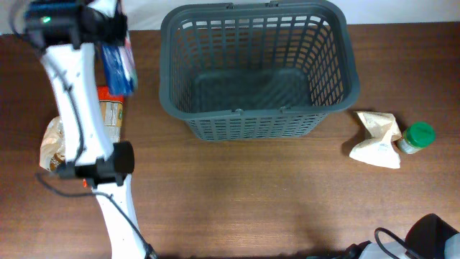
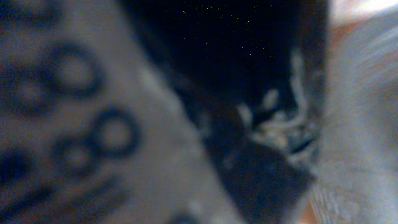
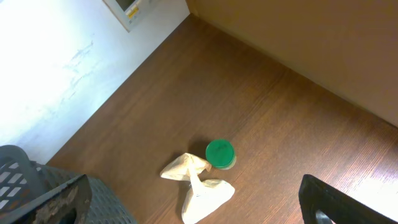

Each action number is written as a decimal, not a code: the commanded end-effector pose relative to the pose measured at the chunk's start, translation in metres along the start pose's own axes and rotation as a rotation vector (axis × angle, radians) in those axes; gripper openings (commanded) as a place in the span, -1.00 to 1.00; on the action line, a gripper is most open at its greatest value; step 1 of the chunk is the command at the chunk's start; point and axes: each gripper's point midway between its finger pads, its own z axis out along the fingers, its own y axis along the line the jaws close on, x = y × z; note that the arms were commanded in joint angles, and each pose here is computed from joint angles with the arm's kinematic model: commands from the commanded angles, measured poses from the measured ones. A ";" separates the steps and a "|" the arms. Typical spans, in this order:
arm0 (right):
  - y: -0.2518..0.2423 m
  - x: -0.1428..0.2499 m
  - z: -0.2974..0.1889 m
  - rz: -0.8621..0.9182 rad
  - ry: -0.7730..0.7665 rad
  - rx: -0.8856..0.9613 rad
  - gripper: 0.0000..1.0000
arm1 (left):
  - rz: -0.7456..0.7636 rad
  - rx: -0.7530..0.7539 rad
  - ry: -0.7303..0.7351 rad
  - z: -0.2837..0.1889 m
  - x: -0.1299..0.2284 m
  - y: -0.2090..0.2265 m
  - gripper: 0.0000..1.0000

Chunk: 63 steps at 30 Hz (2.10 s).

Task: Pack container
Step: 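Lift the blue box into the basket and open the left gripper, then grasp the orange-red pasta package with the left gripper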

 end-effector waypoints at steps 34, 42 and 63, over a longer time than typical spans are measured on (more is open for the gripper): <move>-0.001 0.000 -0.003 0.009 -0.006 0.002 0.97 | 0.750 0.033 -0.132 -0.030 -0.046 -0.224 0.98; -0.001 0.000 -0.003 0.009 -0.006 0.002 0.97 | -0.038 -0.094 0.061 -0.092 0.023 -0.022 0.98; -0.001 0.000 -0.003 0.009 -0.006 0.002 0.97 | -0.237 0.149 0.977 0.137 0.316 0.045 0.92</move>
